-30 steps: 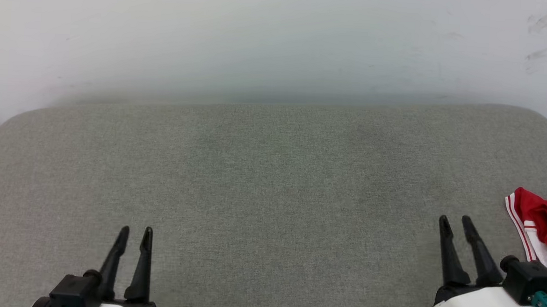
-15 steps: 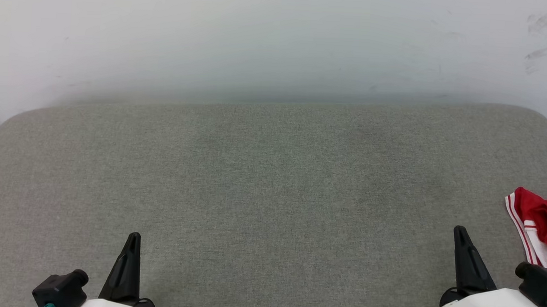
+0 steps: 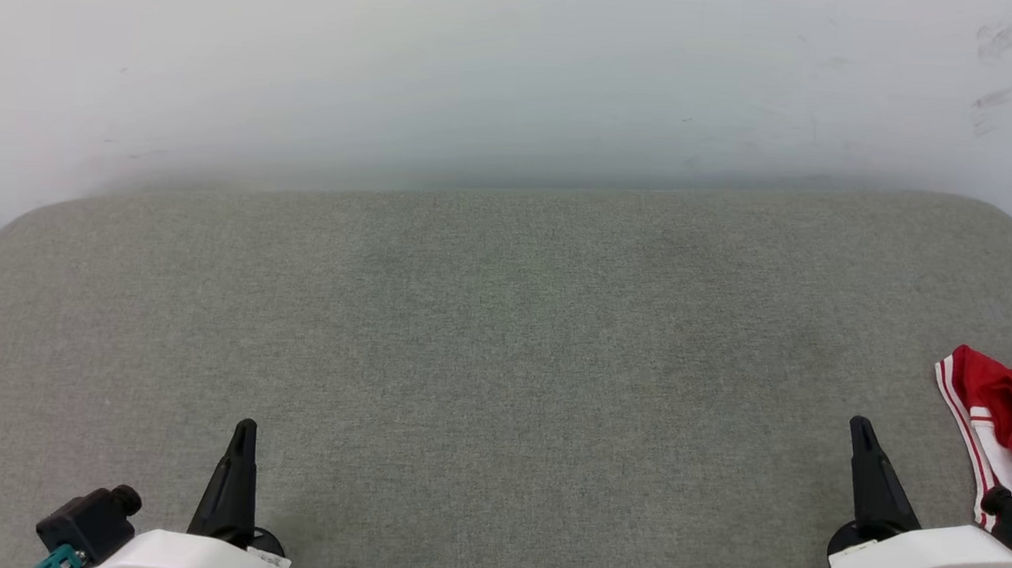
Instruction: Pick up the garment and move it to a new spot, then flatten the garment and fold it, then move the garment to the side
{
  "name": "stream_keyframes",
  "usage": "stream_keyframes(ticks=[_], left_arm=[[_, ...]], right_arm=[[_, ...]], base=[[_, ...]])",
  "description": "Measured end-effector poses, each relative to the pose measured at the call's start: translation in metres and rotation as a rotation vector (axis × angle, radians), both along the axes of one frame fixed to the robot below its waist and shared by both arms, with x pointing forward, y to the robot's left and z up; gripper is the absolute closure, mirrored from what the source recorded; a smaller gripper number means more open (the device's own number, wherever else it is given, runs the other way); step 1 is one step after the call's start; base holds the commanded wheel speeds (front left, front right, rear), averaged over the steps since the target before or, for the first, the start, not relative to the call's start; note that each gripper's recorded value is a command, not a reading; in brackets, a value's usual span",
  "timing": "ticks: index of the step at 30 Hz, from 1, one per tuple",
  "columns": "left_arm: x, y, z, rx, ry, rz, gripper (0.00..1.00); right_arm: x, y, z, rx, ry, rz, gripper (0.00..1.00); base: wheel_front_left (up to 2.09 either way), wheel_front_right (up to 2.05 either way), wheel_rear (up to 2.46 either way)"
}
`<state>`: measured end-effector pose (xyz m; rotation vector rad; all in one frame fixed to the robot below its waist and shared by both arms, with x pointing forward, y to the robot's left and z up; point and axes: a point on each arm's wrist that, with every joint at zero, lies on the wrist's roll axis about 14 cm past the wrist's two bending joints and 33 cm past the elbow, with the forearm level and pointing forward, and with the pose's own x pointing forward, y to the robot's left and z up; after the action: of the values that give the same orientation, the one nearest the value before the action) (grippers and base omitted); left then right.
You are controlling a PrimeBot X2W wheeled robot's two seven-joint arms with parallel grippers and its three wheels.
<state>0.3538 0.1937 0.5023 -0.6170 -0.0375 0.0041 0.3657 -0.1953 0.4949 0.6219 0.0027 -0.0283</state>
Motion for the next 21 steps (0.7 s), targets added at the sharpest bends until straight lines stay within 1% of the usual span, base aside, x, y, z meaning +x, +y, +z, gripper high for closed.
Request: stream_keyframes(ticks=[21], left_arm=[[0.0104, 0.0046, -0.0017, -0.28, 0.025, 0.012, 1.0]], right_arm=[[0.0066, -0.004, 0.0, 0.28, 0.014, -0.015, 1.0]], base=[[0.0, 0.0, 0.0]])
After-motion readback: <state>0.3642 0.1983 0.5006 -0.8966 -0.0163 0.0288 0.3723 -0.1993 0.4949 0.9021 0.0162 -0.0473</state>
